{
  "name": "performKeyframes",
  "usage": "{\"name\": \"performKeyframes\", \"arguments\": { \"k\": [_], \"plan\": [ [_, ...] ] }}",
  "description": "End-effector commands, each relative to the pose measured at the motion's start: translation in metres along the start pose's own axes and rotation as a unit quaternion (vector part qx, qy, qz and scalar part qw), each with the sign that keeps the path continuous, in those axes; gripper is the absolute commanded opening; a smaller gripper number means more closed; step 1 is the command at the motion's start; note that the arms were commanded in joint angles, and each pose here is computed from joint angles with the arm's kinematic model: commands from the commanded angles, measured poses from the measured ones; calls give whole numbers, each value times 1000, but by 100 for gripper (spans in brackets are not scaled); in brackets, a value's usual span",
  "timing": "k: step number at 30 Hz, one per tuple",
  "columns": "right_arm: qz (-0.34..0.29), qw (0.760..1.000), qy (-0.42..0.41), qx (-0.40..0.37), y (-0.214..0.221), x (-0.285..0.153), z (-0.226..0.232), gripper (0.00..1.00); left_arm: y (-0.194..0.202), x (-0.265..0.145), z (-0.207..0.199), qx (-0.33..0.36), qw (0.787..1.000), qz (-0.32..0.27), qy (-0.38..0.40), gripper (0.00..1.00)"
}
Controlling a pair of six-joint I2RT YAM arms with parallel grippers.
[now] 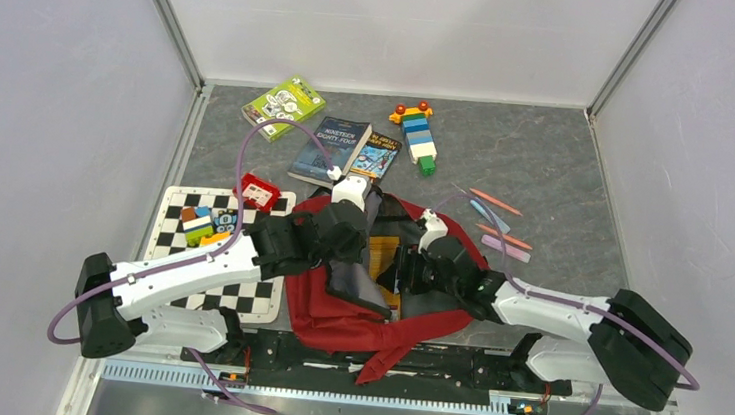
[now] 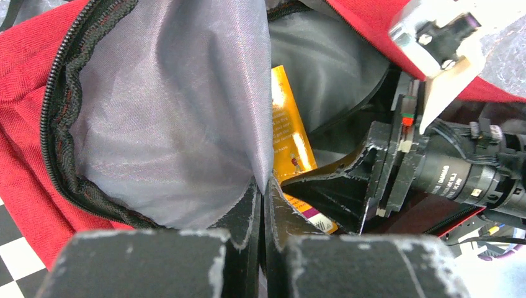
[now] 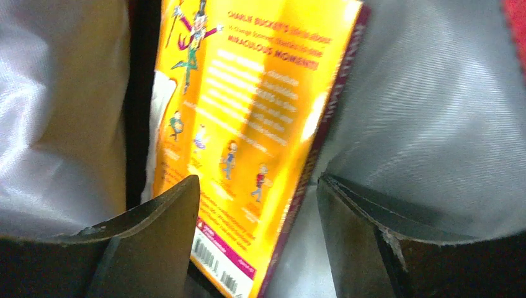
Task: Pack the student bag
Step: Place the book in the student bag.
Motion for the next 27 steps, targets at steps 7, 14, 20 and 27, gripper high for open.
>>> {"name": "performKeyframes", "arguments": {
  "k": [7,14,20,27],
  "plan": [
    [-34,996,65,-48,-12,-7,-22,57,-25,-8,-14,-13,999,-31,32,2],
    [4,999,-10,-50,-6,17,12,39,-21,-6,-15,-12,999,-23,35,2],
    [17,997,-47,-65,-6,33,43,29,-21,-5,-16,-5,999,-22,37,2],
    [-4,997,-17,-80,-10,22,31,32,-16,-3,-10,-1,1000,-16,26,2]
  ]
}}
Point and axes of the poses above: each gripper's point midway between its finger pads, its own x axis out along the fingers, its own z axis along the line the jaws close on, y = z × x, the point moved 2 cm from there along -x, back along the fingers, and after that the axes turned 7 degrees about x, right-handed, at the moved point
